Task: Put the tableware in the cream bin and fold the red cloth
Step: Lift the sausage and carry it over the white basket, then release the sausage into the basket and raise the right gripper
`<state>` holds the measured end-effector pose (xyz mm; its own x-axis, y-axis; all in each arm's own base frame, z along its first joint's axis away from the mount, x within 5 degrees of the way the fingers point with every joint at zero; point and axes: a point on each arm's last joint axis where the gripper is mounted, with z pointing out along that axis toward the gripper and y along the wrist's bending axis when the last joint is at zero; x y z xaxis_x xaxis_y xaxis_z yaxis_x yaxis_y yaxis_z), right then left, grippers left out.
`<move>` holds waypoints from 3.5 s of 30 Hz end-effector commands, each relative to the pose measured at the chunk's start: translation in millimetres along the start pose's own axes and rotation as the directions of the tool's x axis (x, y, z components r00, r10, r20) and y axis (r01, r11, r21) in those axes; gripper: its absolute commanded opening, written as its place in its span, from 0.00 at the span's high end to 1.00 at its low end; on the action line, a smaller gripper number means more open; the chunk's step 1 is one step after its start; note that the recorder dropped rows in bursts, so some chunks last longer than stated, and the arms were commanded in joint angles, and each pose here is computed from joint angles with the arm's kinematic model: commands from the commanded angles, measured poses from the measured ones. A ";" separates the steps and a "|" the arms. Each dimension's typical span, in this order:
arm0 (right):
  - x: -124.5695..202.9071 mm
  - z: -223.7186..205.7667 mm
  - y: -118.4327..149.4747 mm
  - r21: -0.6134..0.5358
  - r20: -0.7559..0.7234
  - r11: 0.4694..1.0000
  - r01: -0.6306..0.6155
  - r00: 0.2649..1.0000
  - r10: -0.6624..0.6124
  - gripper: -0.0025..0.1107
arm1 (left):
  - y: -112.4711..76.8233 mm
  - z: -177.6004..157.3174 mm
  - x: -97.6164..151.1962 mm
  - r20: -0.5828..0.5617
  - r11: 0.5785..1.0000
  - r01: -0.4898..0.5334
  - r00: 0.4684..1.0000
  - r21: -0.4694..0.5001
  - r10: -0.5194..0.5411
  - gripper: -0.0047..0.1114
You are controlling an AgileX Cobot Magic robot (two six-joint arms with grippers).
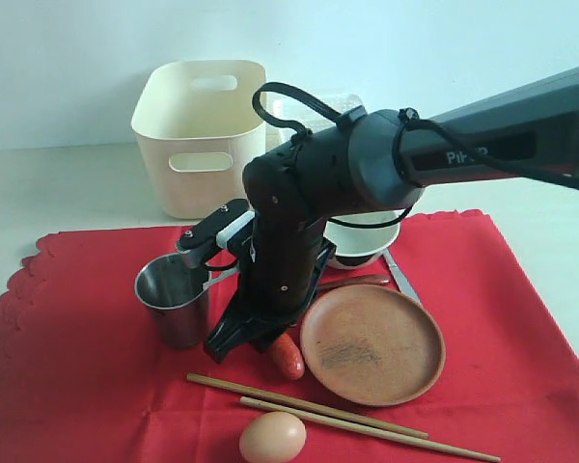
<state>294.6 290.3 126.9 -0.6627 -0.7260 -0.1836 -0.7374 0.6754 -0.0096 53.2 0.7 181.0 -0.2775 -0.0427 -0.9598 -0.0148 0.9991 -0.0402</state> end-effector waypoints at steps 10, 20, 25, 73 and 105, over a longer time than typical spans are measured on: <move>-1.2 -5.0 0.9 -0.007 0.011 1.000 -0.010 1.000 0.010 0.98 | 0.0 -0.1 -0.3 0.015 1.000 0.001 1.000 -0.001 -0.001 0.96; -4.0 -73.1 0.1 0.007 0.147 1.000 -0.001 0.989 0.000 0.98 | 0.0 -0.1 -0.3 0.015 1.000 0.001 1.000 -0.001 -0.001 0.96; -1.4 -118.5 -1.0 0.035 0.254 0.999 0.030 0.967 -0.038 0.98 | 0.0 -0.1 -0.3 0.015 1.000 0.001 1.000 -0.001 -0.001 0.96; -68.2 -35.2 -259.9 0.214 0.586 0.898 -0.384 0.786 0.196 0.98 | 0.0 -0.1 -0.3 0.015 1.000 0.001 1.000 -0.001 -0.001 0.96; -49.3 -128.8 -242.7 0.231 0.493 0.900 -0.370 0.842 0.220 0.39 | 0.0 -0.1 -0.3 0.015 1.000 0.001 1.000 -0.001 -0.001 0.96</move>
<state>497.7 150.7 242.8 -0.6542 -0.3818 -0.6529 -0.3807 0.9121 -0.1520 53.2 0.7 181.0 -0.2775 -0.0427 -0.9598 -0.0148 0.9991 -0.0402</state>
